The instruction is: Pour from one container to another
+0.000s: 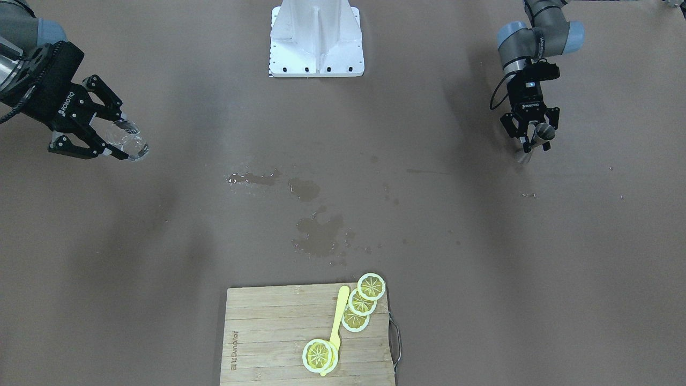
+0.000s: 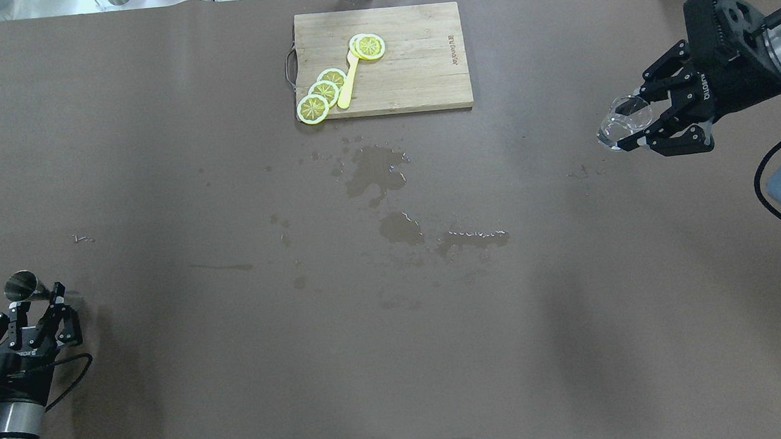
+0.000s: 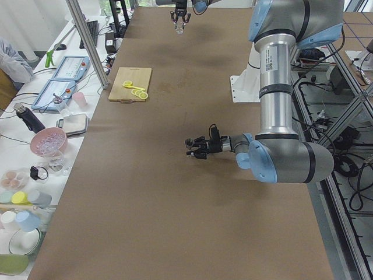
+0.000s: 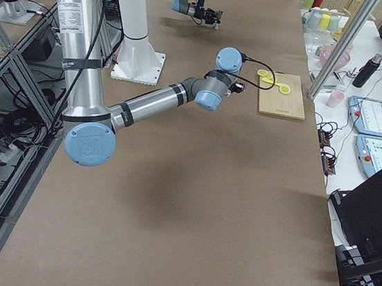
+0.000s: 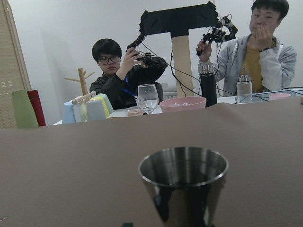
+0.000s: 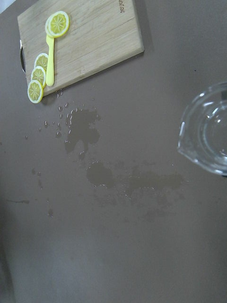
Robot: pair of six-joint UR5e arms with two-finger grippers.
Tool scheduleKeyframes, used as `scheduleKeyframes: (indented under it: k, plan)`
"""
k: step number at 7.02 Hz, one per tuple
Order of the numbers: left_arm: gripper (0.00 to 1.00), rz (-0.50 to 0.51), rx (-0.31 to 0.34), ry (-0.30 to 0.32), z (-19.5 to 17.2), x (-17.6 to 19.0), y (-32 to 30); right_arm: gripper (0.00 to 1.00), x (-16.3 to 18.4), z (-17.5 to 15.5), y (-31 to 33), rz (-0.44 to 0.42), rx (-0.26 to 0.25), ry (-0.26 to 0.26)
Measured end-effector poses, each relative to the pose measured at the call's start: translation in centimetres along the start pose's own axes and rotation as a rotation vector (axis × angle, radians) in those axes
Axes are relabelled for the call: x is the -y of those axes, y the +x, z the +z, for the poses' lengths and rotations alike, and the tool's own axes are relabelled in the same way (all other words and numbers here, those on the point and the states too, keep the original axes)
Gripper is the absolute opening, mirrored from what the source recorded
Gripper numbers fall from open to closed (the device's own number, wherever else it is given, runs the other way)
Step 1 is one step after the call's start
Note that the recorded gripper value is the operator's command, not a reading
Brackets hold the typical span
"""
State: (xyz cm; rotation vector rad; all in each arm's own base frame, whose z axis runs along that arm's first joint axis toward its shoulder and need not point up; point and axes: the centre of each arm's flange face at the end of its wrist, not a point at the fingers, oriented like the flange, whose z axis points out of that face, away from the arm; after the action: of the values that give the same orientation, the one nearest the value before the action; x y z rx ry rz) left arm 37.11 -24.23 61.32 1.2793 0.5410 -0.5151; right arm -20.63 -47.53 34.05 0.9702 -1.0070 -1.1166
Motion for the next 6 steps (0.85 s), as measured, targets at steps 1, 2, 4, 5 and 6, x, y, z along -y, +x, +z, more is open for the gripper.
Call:
scheduleKeyframes:
  k: [1,2,4,5,6]
  plan:
    - [0.0,-0.029,-0.004,-0.001,-0.2,0.6,0.8,0.0,-0.1,-0.5,0.2,0.004,0.002,0.003]
    - [0.0,-0.068,-0.013,-0.002,-0.5,1.9,2.1,0.0,-0.3,-0.9,0.3,0.008,0.004,0.006]
    - [0.0,-0.084,-0.036,-0.004,-1.5,5.5,5.2,0.0,-0.2,-1.7,0.3,0.007,-0.002,0.012]
    - [0.0,-0.067,-0.048,-0.003,-1.8,6.8,7.0,0.0,-0.1,-2.3,0.3,0.004,-0.009,0.017]
    - [0.0,-0.051,-0.061,-0.004,-2.0,7.9,10.1,0.0,0.1,-2.9,0.2,0.003,-0.017,0.022]
